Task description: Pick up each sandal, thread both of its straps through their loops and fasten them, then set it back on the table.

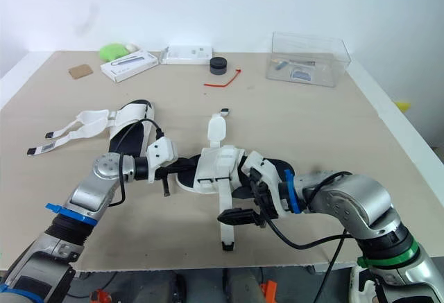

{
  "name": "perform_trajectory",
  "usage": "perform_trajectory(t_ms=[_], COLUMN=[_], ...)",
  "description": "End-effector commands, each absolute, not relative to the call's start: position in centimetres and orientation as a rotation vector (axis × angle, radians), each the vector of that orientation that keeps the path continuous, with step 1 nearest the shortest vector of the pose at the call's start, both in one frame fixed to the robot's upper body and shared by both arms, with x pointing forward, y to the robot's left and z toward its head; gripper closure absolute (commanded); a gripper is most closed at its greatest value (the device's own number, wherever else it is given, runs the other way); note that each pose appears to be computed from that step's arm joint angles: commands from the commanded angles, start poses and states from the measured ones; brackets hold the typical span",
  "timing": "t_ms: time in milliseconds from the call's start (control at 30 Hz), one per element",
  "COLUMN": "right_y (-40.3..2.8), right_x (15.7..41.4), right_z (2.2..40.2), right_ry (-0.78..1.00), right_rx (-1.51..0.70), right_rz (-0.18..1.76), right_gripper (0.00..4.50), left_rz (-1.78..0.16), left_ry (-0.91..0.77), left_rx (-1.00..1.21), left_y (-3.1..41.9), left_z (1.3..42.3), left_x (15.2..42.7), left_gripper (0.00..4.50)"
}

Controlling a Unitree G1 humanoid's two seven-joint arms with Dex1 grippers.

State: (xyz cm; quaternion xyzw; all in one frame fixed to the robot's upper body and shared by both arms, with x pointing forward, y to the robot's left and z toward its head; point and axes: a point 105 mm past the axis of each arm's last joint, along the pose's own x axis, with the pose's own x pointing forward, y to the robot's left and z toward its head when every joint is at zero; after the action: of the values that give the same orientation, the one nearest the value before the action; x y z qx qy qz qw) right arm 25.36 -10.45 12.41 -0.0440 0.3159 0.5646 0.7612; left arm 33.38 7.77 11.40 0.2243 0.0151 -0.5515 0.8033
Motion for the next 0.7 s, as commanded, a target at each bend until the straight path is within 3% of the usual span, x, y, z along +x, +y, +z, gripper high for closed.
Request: perform_trajectory(t_ms=[33, 200, 400, 500, 700], right_y=[-10.4, -10.8, -12.8, -13.1, -13.6], right_x=[26.9, 27.3, 24.9, 24.2, 25.9], right_z=[13.7, 13.9, 13.5, 14.7, 16.3], right_ry=[0.611, 0.586, 0.504, 0.362, -0.109], right_rx=[-0.147, -0.190, -0.444, -0.546, -0.972], right_rz=[1.232, 1.249, 1.359, 1.410, 1.366], right_gripper=[0.09, 0.09, 0.09, 0.09, 0.09], left_rz=[-1.178, -1.166, -1.164, -1.162, -1.167], left_ry=[0.043, 0.040, 0.042, 0.042, 0.038], left_rx=[0.493, 0.502, 0.508, 0.508, 0.512], left_y=[7.8, 7.9, 8.1, 8.0, 7.8], left_z=[11.1, 11.1, 11.0, 11.0, 11.2], left_x=[33.5, 33.6, 33.5, 33.6, 33.9], left_gripper=[4.50, 4.50, 4.50, 4.50, 4.50])
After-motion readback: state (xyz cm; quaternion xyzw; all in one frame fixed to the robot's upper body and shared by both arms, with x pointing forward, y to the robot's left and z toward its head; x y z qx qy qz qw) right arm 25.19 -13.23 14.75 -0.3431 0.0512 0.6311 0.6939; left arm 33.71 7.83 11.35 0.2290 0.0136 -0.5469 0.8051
